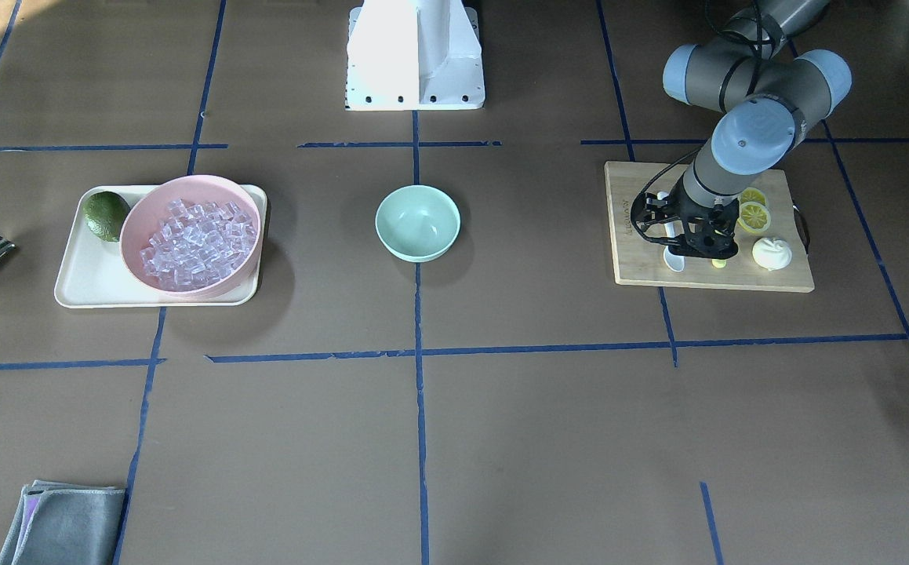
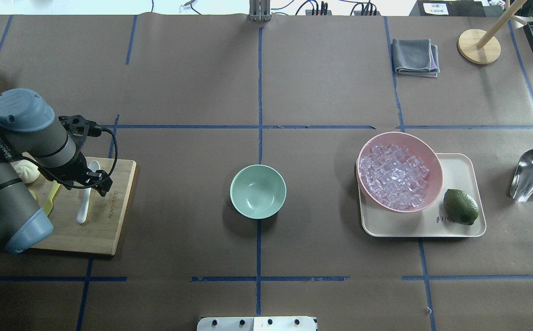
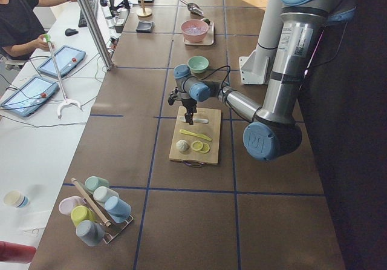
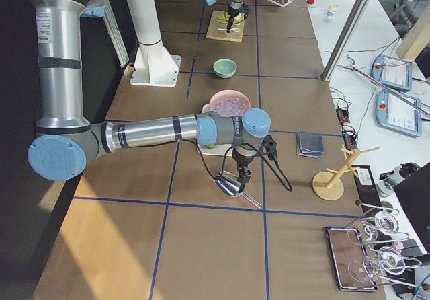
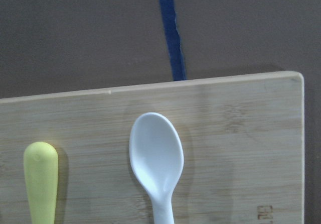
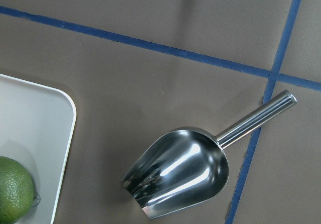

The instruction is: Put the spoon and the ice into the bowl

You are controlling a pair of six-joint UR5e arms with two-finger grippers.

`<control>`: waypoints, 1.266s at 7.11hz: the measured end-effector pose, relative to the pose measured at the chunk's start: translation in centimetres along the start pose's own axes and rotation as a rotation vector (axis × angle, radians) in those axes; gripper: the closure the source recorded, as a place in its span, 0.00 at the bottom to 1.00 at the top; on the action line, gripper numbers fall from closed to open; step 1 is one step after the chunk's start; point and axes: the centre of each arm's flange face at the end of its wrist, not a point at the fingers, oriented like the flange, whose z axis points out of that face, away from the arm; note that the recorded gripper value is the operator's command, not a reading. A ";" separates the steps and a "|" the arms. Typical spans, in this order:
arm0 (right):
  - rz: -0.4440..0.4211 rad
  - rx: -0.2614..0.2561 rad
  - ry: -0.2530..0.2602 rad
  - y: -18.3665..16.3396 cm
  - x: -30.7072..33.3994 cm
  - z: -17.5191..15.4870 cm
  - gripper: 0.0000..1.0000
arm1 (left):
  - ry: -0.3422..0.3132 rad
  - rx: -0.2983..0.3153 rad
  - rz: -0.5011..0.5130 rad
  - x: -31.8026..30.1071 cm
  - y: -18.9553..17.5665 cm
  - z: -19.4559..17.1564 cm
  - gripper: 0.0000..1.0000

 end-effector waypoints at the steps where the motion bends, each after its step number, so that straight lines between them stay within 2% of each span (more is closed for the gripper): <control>1: 0.000 0.000 0.000 0.0 0.0 0.0 0.00 | 0.000 0.000 0.001 0.1 0.0 0.0 0.52; 3: 0.000 0.000 0.000 0.0 0.0 0.0 0.00 | 0.007 -0.005 0.005 0.3 -0.1 0.0 0.75; 4: -0.001 0.000 0.000 0.0 0.0 0.0 0.00 | 0.009 -0.007 0.007 0.3 0.0 0.0 0.93; 5: -0.001 -0.001 0.001 0.0 0.0 0.0 0.00 | 0.010 -0.008 0.009 0.3 0.0 0.0 1.00; 9: -0.001 -0.001 0.000 0.0 0.0 0.0 0.00 | 0.049 -0.008 -0.006 1.2 0.4 -1.3 1.00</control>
